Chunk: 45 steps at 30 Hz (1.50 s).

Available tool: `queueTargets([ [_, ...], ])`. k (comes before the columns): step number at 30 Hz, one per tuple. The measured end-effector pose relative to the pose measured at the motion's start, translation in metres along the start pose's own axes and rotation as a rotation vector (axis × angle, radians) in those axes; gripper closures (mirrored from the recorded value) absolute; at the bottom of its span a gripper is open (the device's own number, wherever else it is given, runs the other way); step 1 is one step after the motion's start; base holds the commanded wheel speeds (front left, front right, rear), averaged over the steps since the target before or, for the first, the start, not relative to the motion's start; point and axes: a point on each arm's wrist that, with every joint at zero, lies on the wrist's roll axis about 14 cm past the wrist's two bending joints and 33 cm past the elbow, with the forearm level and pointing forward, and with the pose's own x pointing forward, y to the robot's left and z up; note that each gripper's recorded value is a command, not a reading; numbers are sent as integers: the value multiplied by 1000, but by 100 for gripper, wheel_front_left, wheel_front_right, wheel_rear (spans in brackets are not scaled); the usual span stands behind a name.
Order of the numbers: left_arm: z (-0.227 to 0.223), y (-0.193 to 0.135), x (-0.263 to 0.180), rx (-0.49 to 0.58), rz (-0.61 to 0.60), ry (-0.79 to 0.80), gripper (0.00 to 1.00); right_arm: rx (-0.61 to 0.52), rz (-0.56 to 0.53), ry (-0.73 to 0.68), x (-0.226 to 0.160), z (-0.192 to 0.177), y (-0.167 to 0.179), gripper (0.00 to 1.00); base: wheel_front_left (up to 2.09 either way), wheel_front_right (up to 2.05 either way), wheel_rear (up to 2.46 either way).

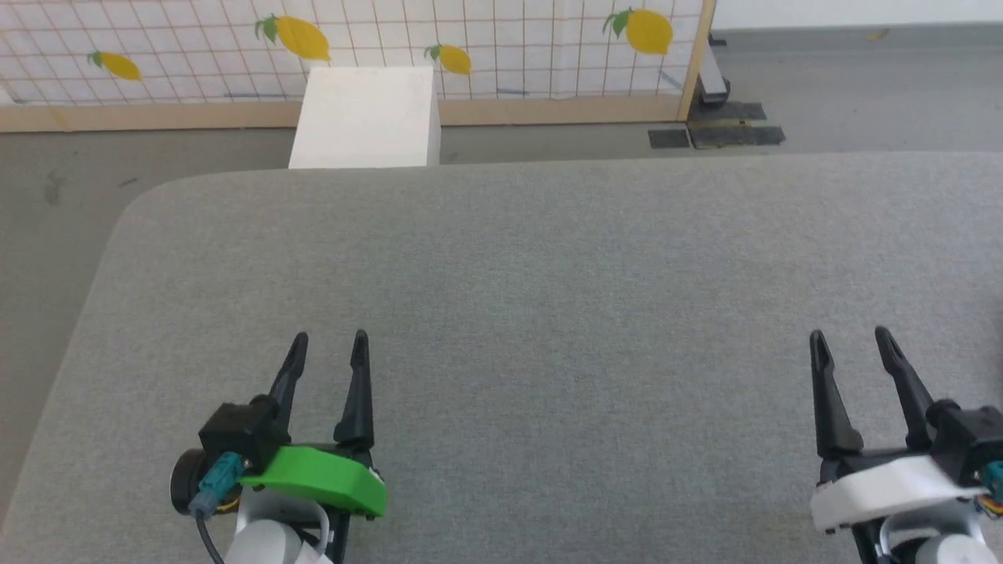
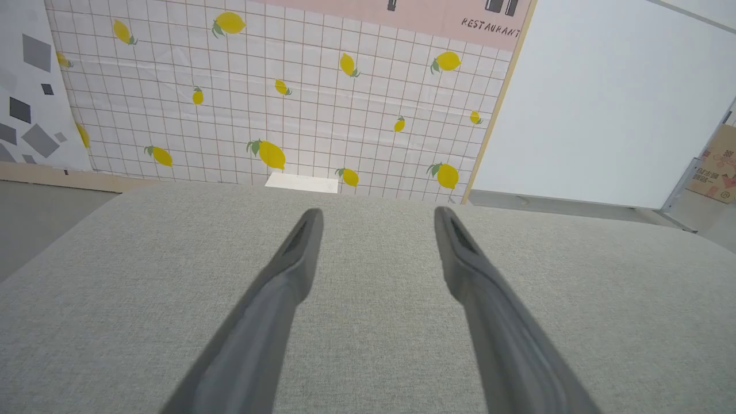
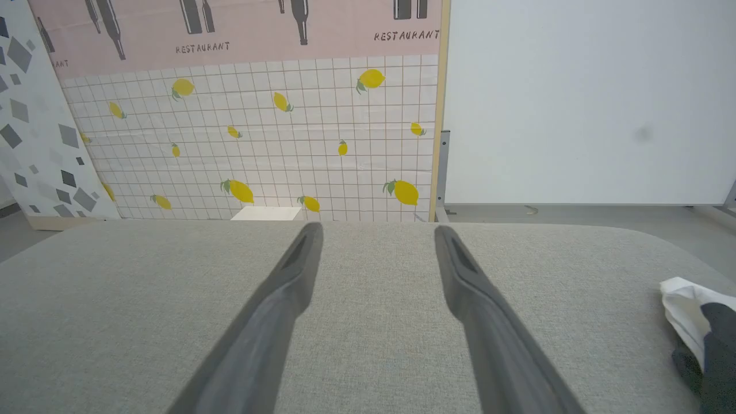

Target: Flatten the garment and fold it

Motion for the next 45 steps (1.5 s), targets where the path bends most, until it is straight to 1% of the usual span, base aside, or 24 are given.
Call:
queueTargets([
  [9, -2, -2, -15, 9, 1, 12, 0, -1, -2, 19, -18, -6, 6, 0, 0, 0, 0],
  [22, -2, -3, -21, 12, 10, 14, 0, 19, -7, 25, -23, -9, 7, 0, 0, 0, 0],
  [23, -2, -3, -21, 12, 10, 14, 100, 23, -8, 25, -23, -9, 7, 100, 0, 0, 0],
  [45, -2, -2, -21, 24, 11, 25, 100, 23, -3, 40, -22, -11, 8, 100, 0, 0, 0],
])
